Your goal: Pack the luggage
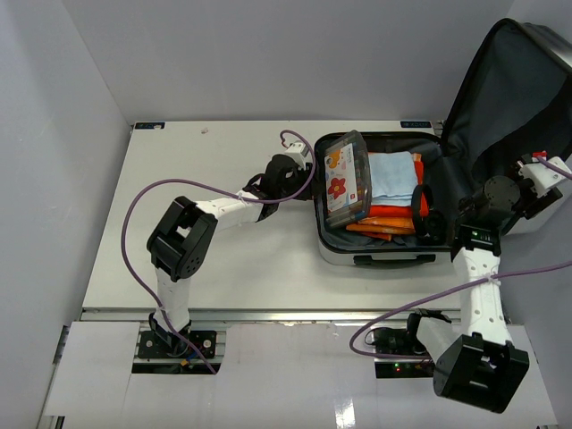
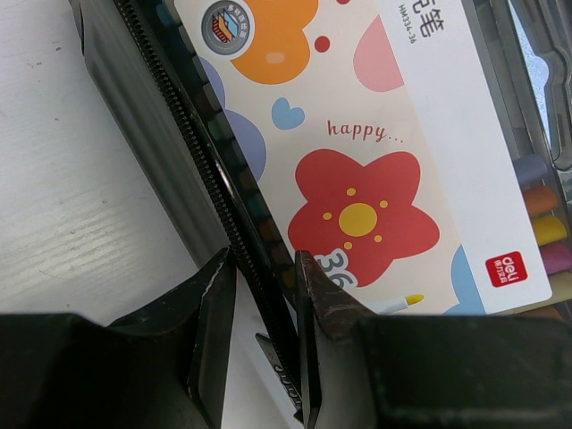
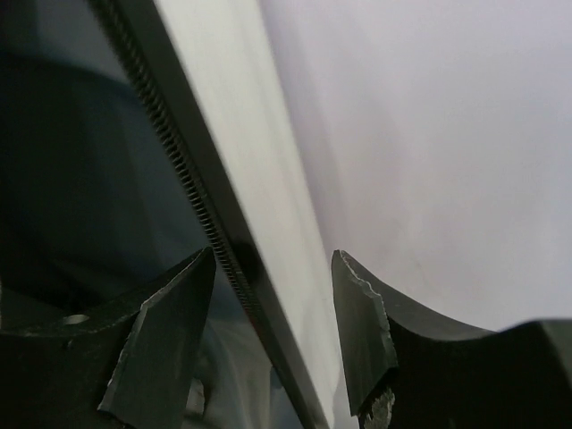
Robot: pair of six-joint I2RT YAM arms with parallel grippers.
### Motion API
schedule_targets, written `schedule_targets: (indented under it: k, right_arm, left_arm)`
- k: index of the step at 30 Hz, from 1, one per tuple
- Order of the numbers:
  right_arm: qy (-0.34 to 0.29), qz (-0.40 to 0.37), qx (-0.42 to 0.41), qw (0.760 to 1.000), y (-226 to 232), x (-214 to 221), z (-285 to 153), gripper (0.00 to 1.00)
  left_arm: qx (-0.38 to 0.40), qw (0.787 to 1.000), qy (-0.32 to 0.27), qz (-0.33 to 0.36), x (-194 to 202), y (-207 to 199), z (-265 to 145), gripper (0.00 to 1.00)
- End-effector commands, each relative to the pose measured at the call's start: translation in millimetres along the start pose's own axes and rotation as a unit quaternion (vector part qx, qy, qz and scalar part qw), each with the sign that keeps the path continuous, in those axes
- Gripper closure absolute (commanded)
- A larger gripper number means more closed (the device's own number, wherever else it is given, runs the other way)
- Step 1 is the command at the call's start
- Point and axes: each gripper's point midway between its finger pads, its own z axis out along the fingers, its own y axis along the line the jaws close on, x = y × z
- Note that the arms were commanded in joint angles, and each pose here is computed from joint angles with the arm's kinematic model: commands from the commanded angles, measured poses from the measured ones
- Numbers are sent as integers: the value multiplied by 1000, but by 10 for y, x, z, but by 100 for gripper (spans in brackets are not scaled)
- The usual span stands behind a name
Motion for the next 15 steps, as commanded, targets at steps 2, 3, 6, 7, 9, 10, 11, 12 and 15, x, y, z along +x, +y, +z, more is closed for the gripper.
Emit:
schedule_targets:
  k: [2,3,6,7,9,10,11,12,15]
  right_arm:
    - [-38,45,-4,998,86,-196,83,41]
    - [-40,47,-6,998,95,-202,82,43]
    - [-46,50,-15,998,130,-230,83,58]
    - [-47,48,-21,998,151,-232,83,64]
    - [-50,55,-41,996,213,-243,70,73]
    - [-51,63,-61,995,271,-238,46,80]
    - [-53,70,-85,993,330,-236,12,85]
    - [-56,76,-111,989,392,-239,-31,90]
    - [-44,93,-177,979,543,-188,-184,92]
  left_arm:
    - [34,999,7,19,35,-162,28,100]
    - [34,999,6,20,23,-167,23,100]
    - [32,999,4,19,12,-161,8,100]
    - [30,999,3,20,12,-151,-2,100]
    - [32,999,2,21,23,-158,-27,100]
    - [33,999,0,18,34,-160,-43,100]
    - [35,999,-2,16,39,-165,-60,100]
    - [37,999,-4,15,36,-176,-75,100]
    - [39,999,-9,12,15,-194,-121,100]
